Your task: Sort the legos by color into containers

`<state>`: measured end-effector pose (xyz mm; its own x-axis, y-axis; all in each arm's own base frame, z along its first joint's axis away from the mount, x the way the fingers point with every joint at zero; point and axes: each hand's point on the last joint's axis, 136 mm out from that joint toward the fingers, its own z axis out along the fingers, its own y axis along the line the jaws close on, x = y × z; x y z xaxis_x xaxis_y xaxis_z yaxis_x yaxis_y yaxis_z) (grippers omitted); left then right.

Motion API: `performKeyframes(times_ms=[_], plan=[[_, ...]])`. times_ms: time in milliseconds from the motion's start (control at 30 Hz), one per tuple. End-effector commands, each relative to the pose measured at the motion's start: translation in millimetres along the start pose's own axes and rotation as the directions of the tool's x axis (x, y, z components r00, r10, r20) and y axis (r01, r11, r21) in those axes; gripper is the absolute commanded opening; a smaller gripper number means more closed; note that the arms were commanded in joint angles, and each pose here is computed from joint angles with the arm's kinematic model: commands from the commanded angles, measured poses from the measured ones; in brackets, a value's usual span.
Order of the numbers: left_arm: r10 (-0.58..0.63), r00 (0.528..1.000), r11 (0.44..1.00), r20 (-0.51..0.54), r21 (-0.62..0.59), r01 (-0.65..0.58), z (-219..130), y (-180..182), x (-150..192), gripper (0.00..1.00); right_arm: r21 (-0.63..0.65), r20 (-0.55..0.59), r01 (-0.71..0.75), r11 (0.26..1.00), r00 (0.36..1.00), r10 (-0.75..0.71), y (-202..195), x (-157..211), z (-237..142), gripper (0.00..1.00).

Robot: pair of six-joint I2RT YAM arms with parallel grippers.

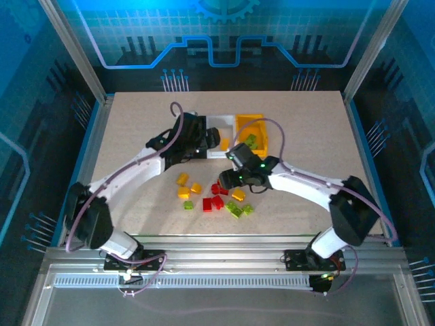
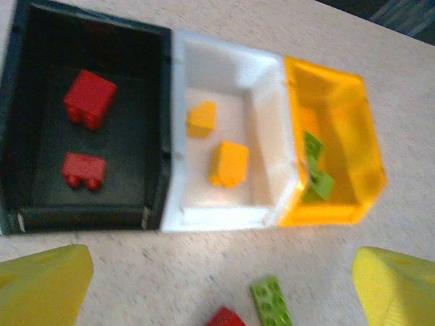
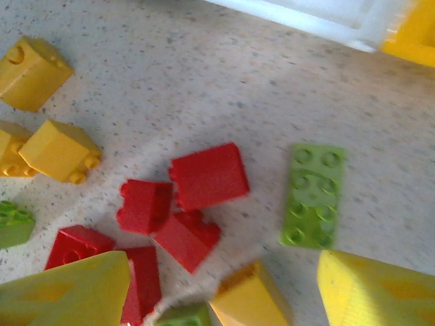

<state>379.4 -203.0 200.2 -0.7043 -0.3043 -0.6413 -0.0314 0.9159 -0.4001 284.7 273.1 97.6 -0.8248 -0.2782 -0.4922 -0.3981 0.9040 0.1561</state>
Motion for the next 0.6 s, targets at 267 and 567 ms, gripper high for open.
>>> performKeyframes(times_ms=[267, 567], plan=[[-0.039, 0.997, 0.999, -0.073, -0.017, 0.038, -29.3, 43.8, 63.5, 0.99, 0.089, -0.101, 0.068, 0.994, 0.993, -0.059, 3.1, -5.9, 49.9, 0.72], [-0.063, 0.997, 0.996, -0.052, -0.074, 0.059, -36.5, 60.9, 65.3, 0.99, 0.112, -0.168, 0.09, 0.99, 0.983, -0.07, -1.0, 8.5, 68.9, 0.68]])
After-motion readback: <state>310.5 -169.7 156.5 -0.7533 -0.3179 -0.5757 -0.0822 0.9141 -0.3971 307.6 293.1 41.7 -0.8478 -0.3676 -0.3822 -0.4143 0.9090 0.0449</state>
